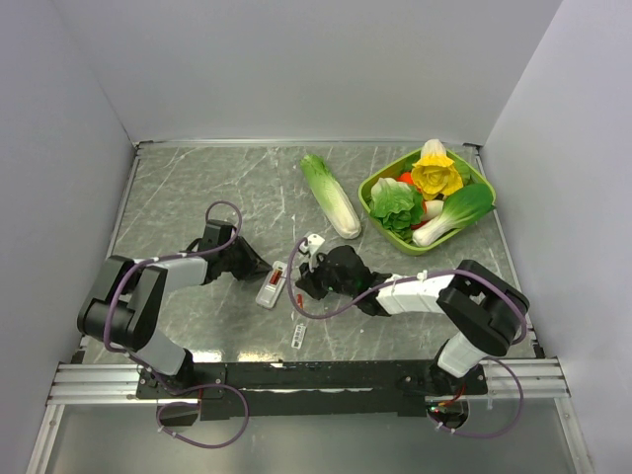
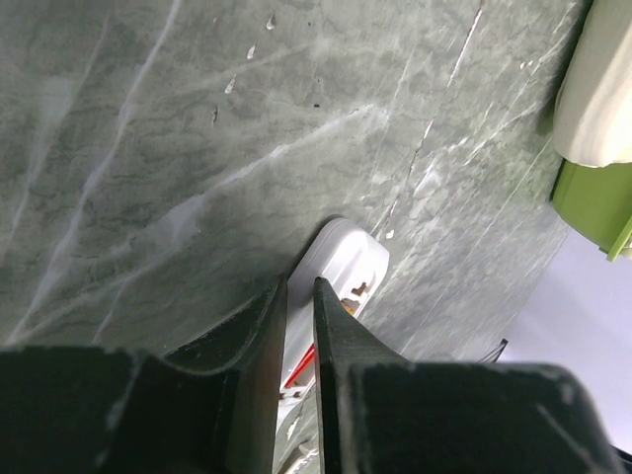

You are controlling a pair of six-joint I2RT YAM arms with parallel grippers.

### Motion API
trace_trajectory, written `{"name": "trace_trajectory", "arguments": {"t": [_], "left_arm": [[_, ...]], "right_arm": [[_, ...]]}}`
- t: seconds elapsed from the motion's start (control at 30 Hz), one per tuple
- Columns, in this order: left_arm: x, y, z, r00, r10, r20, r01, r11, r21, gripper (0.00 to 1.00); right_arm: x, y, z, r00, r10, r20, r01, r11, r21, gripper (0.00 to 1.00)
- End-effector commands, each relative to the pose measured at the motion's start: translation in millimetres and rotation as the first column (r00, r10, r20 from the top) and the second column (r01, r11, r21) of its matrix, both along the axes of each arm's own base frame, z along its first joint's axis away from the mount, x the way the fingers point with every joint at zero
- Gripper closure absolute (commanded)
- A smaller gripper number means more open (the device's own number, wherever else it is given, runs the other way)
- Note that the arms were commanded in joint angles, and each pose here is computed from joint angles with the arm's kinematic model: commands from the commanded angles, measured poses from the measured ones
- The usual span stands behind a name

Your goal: Unload the batteries from the remote control

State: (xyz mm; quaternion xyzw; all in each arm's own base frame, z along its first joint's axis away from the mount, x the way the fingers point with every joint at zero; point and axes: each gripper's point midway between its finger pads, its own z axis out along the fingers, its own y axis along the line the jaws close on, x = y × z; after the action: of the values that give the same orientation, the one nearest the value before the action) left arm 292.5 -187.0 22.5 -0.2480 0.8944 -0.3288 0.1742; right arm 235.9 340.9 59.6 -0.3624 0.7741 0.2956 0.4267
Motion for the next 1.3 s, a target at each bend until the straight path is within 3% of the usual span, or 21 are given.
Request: {"name": "trace_trajectory", "arguments": {"t": [0.0, 0.4, 0.6, 0.87, 1.27], "left_arm": [[-61.5, 13.0, -53.0, 0.971, -0.032, -0.238, 0.058, 0.993, 0.105, 0.79], [-63.5, 13.7, -58.6, 0.969, -0.029, -0.246, 0.058, 0.992, 0.11, 0.8], [-68.1, 13.4, -63.2, 0.964, -0.028, -0.263, 0.059, 0.992, 0.112, 0.8], [-71.8, 14.2, -70.7, 0.958, -0.025, -0.286, 0.061, 0.991, 0.117, 0.81], [-77.0, 18.9, -78.2, 0.951, -0.008, -0.308, 0.054, 0.988, 0.142, 0.81]], "right_arm": [[-12.2, -3.8, -28.2, 0.995, 0.019, -0.102, -0.018, 1.0, 0.005, 1.0], [-15.3, 4.7, 11.0, 0.993, 0.109, -0.055, -0.106, 0.993, 0.042, 1.0], [-23.0, 10.3, 0.2, 0.987, 0.152, -0.051, -0.148, 0.986, 0.073, 1.0], [-24.4, -2.9, -18.0, 0.992, 0.046, -0.119, -0.032, 0.993, 0.117, 1.0], [-17.9, -16.6, -44.1, 0.984, -0.054, -0.167, 0.063, 0.997, 0.05, 1.0]]}}
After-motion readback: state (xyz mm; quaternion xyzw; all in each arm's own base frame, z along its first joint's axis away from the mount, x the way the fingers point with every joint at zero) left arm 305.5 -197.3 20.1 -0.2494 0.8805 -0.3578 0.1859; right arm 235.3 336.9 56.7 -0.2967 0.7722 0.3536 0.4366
